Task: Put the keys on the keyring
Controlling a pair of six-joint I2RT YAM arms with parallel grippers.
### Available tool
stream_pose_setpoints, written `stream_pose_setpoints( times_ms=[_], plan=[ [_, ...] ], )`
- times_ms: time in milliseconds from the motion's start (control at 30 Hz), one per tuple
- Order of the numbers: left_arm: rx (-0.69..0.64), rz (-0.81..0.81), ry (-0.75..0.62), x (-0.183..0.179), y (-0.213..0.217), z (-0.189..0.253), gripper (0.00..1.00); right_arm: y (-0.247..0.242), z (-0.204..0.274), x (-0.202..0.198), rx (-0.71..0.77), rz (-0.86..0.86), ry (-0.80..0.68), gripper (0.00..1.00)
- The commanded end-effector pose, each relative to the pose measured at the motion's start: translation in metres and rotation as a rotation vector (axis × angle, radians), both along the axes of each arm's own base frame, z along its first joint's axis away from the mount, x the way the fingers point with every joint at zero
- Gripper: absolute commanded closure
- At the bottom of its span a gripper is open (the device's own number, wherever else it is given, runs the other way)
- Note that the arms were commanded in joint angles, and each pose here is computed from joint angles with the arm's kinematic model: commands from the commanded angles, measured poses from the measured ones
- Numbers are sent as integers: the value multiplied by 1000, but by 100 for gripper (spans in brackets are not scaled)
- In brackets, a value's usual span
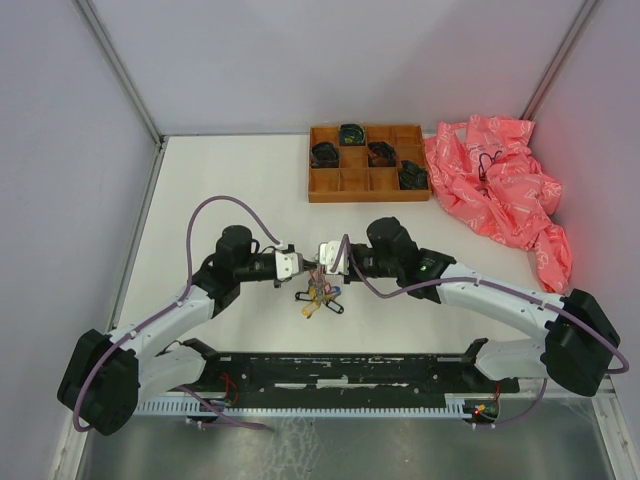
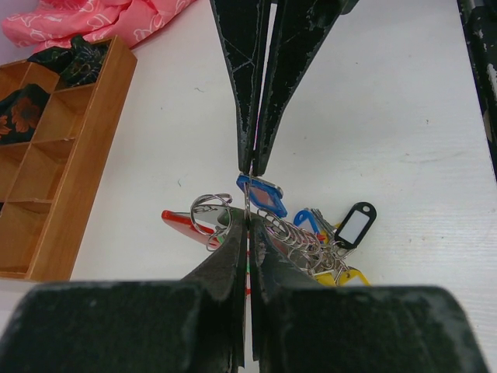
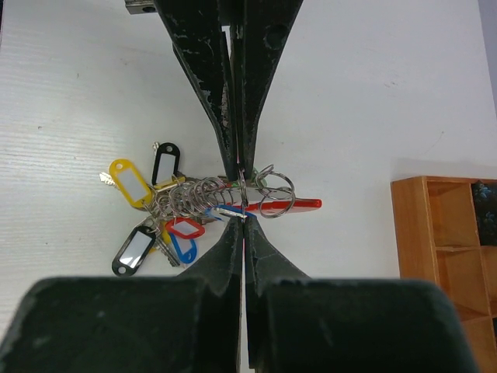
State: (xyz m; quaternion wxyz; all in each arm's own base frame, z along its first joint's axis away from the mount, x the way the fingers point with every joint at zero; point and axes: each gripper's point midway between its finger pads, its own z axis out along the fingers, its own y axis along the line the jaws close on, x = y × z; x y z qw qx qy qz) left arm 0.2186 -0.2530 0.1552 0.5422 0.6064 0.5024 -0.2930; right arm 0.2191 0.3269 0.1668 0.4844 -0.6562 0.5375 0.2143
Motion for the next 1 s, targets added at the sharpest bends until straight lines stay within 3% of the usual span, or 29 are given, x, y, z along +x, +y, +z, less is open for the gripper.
stream_pose_setpoints(
  times_ms=[0,967],
  plan=[
    [-32,-44,-106,2,-4,24,97,6,18,5,42,-2,-49,99],
    [-38,-38,-104,2,-4,24,97,6,18,6,24,-14,-73,99]
  ],
)
